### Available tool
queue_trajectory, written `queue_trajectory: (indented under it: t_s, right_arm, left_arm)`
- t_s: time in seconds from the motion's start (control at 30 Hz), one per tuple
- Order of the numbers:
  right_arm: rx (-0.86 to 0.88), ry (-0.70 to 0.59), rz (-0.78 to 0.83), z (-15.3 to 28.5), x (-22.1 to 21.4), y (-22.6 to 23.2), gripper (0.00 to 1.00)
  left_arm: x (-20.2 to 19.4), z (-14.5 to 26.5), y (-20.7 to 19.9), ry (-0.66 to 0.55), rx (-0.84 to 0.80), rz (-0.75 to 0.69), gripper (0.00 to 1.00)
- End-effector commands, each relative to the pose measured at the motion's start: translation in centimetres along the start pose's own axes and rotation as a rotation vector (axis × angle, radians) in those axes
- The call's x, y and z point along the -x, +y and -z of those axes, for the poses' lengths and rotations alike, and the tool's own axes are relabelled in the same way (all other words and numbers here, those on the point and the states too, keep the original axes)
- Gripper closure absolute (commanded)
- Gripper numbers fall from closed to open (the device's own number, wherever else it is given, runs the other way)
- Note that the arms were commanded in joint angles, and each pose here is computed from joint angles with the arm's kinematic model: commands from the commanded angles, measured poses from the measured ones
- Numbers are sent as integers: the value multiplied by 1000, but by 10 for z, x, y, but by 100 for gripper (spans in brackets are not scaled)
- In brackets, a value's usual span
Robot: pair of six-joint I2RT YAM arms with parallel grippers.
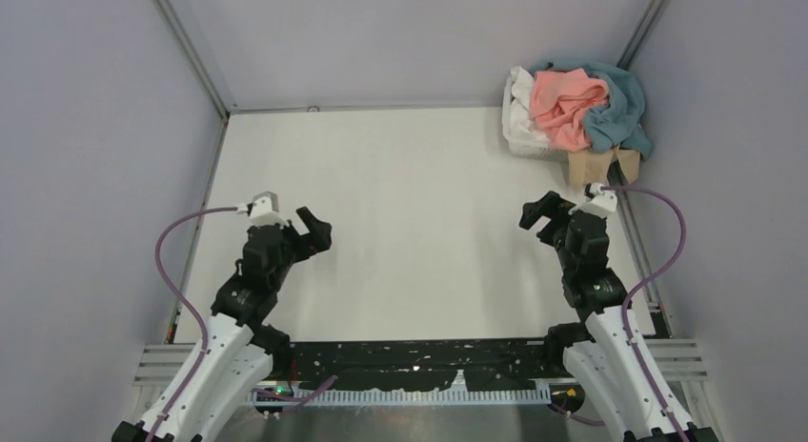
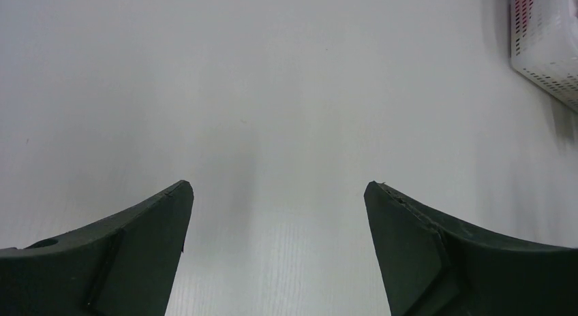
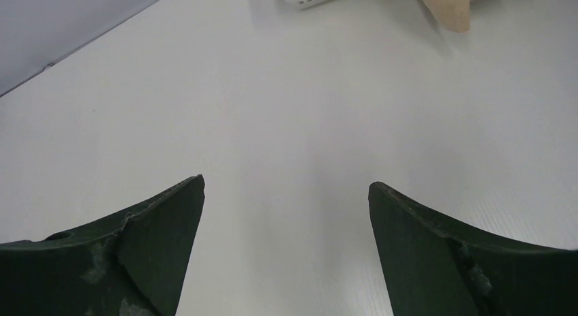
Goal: Fold and stack the t-shirts
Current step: Grab crumpled tshirt from bin with the right arm
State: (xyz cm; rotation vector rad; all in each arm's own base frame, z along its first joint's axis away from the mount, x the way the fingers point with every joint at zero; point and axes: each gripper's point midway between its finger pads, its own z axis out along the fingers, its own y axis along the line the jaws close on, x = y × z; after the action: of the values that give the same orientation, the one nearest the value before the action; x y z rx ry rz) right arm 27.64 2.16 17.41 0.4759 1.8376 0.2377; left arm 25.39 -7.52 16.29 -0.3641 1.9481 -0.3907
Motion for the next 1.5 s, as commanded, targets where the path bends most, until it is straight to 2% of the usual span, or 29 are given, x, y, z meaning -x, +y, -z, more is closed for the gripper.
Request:
queue_trajectory:
  t_s: [0.0, 0.03, 0.13, 0.17, 0.2, 0.23, 0.27, 0.3, 0.33, 0.37, 0.47, 0.5, 0.53, 0.57, 0.67, 0.87, 1.0, 1.2, 1.27, 1.3, 1.33, 1.37, 1.4, 1.43, 1.47]
  right_arm:
    - [120, -108, 6, -3, 46, 36, 5]
    - [124, -124, 16, -3, 59, 43, 5]
    - [91, -66, 86, -25, 69, 51, 5]
    - [101, -98, 104, -27, 90, 61, 5]
    - [67, -63, 121, -42, 87, 58, 5]
    - [62, -102, 126, -46, 112, 64, 5]
    - [23, -48, 137, -64, 105, 58, 5]
    - [3, -83, 113, -69, 132, 60, 5]
    - [-44, -17, 113, -88, 121, 51, 5]
    - [-67, -55, 86, -95, 149, 51, 5]
    - [-191, -4, 129, -151, 177, 37, 5]
    - [-238, 24, 144, -169, 169, 26, 5]
    - [-237, -8, 163, -174, 188, 32, 5]
    - [-259, 11, 179, -191, 182, 27, 5]
    - [-278, -49, 198, -214, 211, 34, 5]
    - [-425, -102, 220, -261, 220, 11, 5]
    - [-448, -89, 249, -305, 202, -1, 5]
    - [-436, -114, 201, -340, 192, -8, 1]
    - [-437, -129, 190, -346, 193, -11, 8]
    - [-438, -138, 183, -346, 196, -12, 19]
    - [-442, -139, 180, -347, 196, -14, 25]
    - [-443, -143, 175, -346, 198, -14, 41]
    - [-440, -153, 172, -344, 203, -12, 52]
    - [-435, -156, 170, -342, 205, -11, 60]
    - [-425, -173, 168, -337, 214, -6, 63]
  left_arm:
    - [24, -3, -13, -77, -35, 1, 1]
    - [26, -3, -16, -78, -40, -4, 0]
    - [31, -9, -19, -79, -39, -16, 0]
    - [33, -11, -19, -81, -28, -18, 0]
    - [36, -13, -19, -85, -21, -19, 0]
    - [36, -14, -19, -84, -14, -25, 0]
    - [38, -16, -19, -83, -8, -30, 0]
    - [39, -18, -19, -82, -3, -33, 0]
    - [38, -21, -19, -83, -1, -38, 0]
    - [39, -23, -19, -89, -3, -42, 0]
    - [40, -32, -22, -100, -8, -52, 0]
    - [41, -34, -22, -102, -4, -54, 0]
    - [41, -36, -22, -100, -4, -57, 0]
    - [40, -39, -21, -98, 0, -61, 0]
    - [38, -44, -22, -88, 3, -64, 0]
    - [37, -52, -22, -71, 22, -71, 0]
    - [36, -57, -21, -63, 31, -75, 0]
    - [34, -63, -17, -37, 67, -99, 0]
    - [33, -64, -16, -31, 77, -103, 0]
    - [33, -65, -16, -29, 78, -105, 0]
    - [33, -65, -16, -27, 79, -105, 0]
    - [33, -65, -15, -28, 81, -105, 0]
    - [34, -65, -16, -28, 81, -106, 0]
    - [33, -65, -16, -25, 81, -106, 0]
    - [34, -65, -17, -26, 79, -106, 1]
